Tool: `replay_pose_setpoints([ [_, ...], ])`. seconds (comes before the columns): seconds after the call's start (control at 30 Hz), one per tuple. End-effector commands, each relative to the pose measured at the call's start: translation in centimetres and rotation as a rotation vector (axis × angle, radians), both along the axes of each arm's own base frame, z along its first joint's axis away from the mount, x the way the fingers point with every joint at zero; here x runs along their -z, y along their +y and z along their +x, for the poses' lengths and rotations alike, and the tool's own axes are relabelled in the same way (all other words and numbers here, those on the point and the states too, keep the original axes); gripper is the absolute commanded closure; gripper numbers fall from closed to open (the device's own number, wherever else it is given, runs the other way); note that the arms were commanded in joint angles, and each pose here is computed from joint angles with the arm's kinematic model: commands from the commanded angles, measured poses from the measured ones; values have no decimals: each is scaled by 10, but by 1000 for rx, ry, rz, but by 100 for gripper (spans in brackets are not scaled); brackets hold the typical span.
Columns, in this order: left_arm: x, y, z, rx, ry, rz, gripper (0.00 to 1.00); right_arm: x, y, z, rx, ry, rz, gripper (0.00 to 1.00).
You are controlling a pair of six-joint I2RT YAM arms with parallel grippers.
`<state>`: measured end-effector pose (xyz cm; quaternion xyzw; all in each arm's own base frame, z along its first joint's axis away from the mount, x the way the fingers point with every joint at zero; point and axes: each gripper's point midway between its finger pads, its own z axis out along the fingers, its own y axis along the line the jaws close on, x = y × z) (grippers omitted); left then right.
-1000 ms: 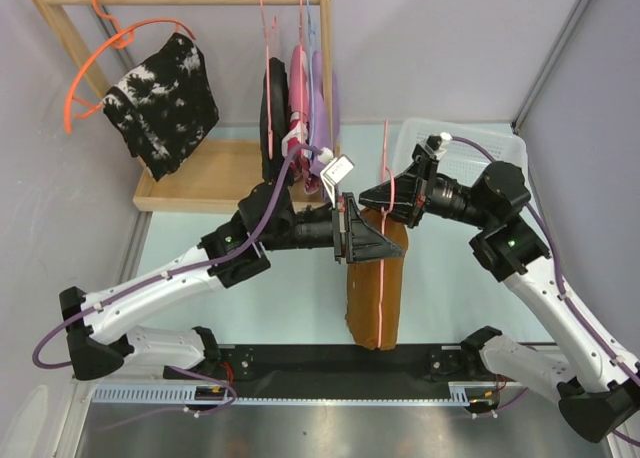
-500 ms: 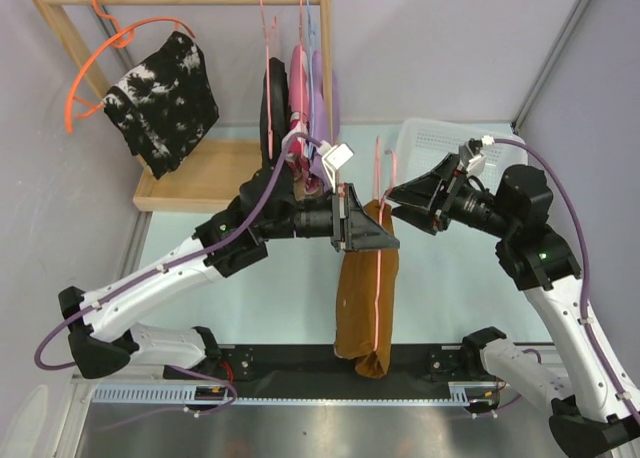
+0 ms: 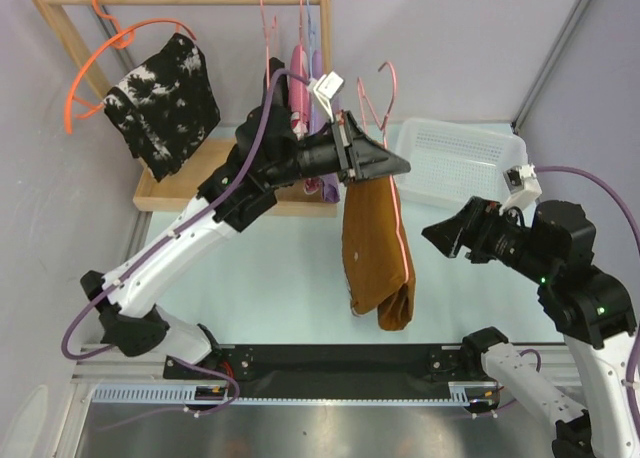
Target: Remove the trousers from the hanger
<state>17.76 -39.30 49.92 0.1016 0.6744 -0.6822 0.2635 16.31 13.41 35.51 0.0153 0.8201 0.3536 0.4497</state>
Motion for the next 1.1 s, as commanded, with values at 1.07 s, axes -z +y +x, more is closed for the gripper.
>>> replay_pose_setpoints([
  [1.07, -156, 8, 88, -33, 9, -435, 100, -104, -15, 13, -87, -784, -297, 38],
])
